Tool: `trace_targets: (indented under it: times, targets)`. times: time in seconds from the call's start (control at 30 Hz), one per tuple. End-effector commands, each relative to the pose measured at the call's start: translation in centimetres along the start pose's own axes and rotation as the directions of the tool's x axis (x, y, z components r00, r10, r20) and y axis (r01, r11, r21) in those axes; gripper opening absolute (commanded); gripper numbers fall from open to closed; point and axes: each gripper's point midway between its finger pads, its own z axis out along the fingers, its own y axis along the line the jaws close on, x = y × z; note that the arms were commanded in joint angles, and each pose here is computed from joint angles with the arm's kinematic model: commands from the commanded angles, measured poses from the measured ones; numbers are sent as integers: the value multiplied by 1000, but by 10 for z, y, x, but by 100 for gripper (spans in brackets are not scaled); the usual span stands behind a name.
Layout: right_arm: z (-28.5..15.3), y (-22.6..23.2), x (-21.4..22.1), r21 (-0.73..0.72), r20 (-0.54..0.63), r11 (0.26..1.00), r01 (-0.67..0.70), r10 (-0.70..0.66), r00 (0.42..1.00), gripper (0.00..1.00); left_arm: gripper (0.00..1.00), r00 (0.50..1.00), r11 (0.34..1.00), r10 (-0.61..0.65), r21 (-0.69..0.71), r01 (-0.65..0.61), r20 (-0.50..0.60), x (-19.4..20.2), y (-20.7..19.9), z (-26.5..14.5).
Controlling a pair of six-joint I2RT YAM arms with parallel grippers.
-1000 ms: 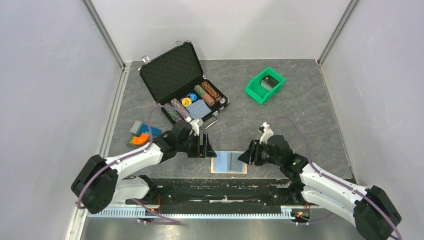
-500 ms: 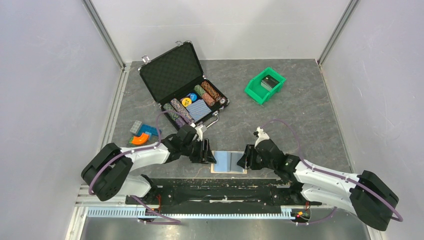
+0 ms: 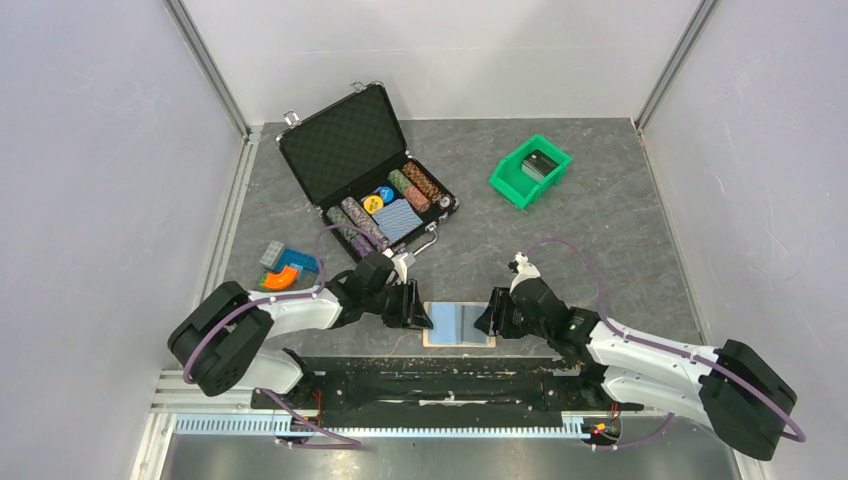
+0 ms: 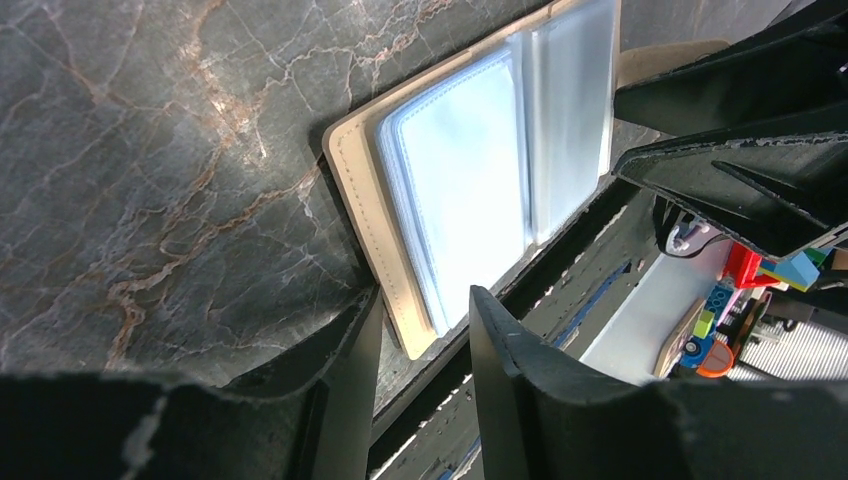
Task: Take the credit cards out of the card holder
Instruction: Remove the credit card from the card holder.
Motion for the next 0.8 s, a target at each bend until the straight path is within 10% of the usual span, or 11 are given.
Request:
trace_targets:
  times: [0.0,0.77]
  targets:
    - [-2,16,-18,-34,61,999,-19,21,998,48,44,1000,998,-7,58,6,6,-2,-12,2]
    - [-10,19,-33,2,111,1000,2,-2,994,48,45,1000,997,-9,75,8,5,-1,-16,3]
